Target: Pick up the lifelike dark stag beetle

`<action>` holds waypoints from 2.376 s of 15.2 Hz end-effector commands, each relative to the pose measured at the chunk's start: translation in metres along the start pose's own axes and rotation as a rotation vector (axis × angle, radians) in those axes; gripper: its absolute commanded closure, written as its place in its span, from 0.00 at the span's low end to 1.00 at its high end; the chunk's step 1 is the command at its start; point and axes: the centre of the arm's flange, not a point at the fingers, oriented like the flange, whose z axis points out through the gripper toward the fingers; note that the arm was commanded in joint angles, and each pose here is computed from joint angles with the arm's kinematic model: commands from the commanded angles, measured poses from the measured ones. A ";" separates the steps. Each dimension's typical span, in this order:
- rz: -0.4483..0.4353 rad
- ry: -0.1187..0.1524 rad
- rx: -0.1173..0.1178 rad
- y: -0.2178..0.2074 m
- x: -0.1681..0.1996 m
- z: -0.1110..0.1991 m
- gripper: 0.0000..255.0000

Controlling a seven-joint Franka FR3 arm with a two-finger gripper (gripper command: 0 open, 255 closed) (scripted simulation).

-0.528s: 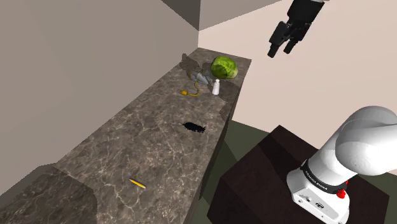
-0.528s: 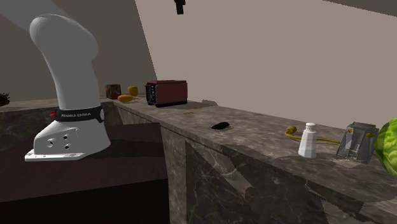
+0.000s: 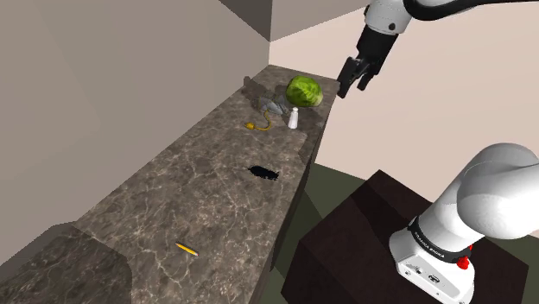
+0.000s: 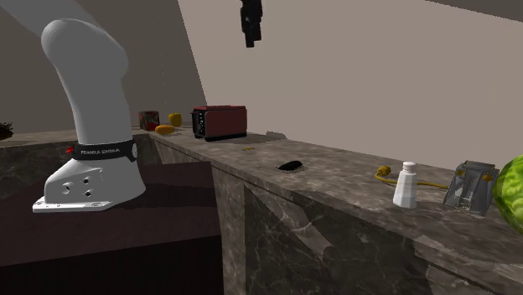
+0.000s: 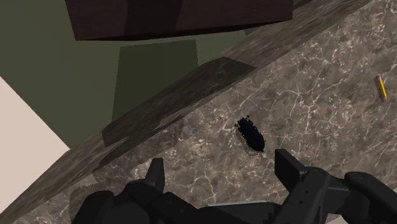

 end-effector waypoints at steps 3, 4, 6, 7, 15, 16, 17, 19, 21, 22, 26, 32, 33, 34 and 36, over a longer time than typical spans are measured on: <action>-0.049 -0.009 0.000 -0.014 0.023 0.045 0.00; -0.061 -0.011 0.000 -0.018 0.029 0.057 0.00; -0.085 -0.016 0.000 -0.026 0.040 0.080 0.00; -0.097 -0.019 0.000 -0.030 0.045 0.091 0.00; -0.193 -0.040 -0.001 -0.067 0.084 0.184 0.00; -0.205 -0.042 -0.001 -0.072 0.089 0.196 0.00; -0.217 -0.045 -0.001 -0.076 0.093 0.207 0.00; -0.241 -0.050 -0.001 -0.086 0.102 0.231 0.00; -0.265 -0.055 -0.001 -0.096 0.110 0.254 0.00; -0.277 -0.058 -0.001 -0.101 0.114 0.266 0.00; -0.326 -0.068 -0.001 -0.122 0.129 0.313 0.00; -0.396 -0.083 -0.002 -0.154 0.148 0.381 0.00; -0.396 -0.083 -0.002 -0.153 0.148 0.386 0.00; -0.396 -0.083 -0.002 -0.153 0.147 0.392 0.00; -0.396 -0.083 -0.002 -0.153 0.146 0.402 0.00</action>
